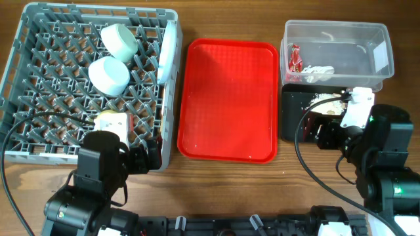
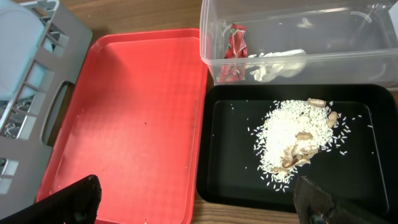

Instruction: Sort waste into correct bins and load items into the dishwasher rack

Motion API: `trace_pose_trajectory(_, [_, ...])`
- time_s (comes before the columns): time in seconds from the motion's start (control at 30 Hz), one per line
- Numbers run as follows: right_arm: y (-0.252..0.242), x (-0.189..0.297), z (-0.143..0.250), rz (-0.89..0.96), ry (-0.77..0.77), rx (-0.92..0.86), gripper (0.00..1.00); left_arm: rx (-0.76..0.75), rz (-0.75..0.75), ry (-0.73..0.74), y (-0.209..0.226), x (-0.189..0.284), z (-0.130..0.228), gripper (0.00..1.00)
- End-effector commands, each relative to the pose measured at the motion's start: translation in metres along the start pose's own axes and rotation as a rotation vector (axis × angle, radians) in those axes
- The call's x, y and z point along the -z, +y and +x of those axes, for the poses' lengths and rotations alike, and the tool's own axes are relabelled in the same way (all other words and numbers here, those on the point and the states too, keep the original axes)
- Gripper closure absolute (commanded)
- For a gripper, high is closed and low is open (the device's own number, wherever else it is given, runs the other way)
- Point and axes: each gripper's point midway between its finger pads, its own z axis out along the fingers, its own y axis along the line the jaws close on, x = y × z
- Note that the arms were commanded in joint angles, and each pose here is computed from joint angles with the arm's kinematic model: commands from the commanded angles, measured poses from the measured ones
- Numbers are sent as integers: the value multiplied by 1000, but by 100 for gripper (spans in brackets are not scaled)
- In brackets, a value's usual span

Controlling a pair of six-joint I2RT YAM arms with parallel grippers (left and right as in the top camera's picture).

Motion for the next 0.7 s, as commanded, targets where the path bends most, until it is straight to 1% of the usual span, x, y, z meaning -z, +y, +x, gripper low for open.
trace_pose_trajectory(0.0, [-1, 6, 0, 10, -23, 19, 0, -17, -16, 3, 3, -2, 2, 0])
trace_pose_trajectory(0.2, [1, 31, 2, 20, -104, 46, 0, -17, -16, 3, 3, -2, 2, 0])
trace_pose_trajectory(0.43, [5, 63, 2, 15, -346, 105, 0, -17, -16, 3, 3, -2, 2, 0])
trace_pose_trajectory(0.57, [6, 60, 5, -7, -494, 135, 0, -17, -16, 3, 3, -2, 2, 0])
trace_pose_trajectory(0.67, [7, 46, 9, -38, -614, 160, 0, -17, -16, 3, 3, -2, 2, 0])
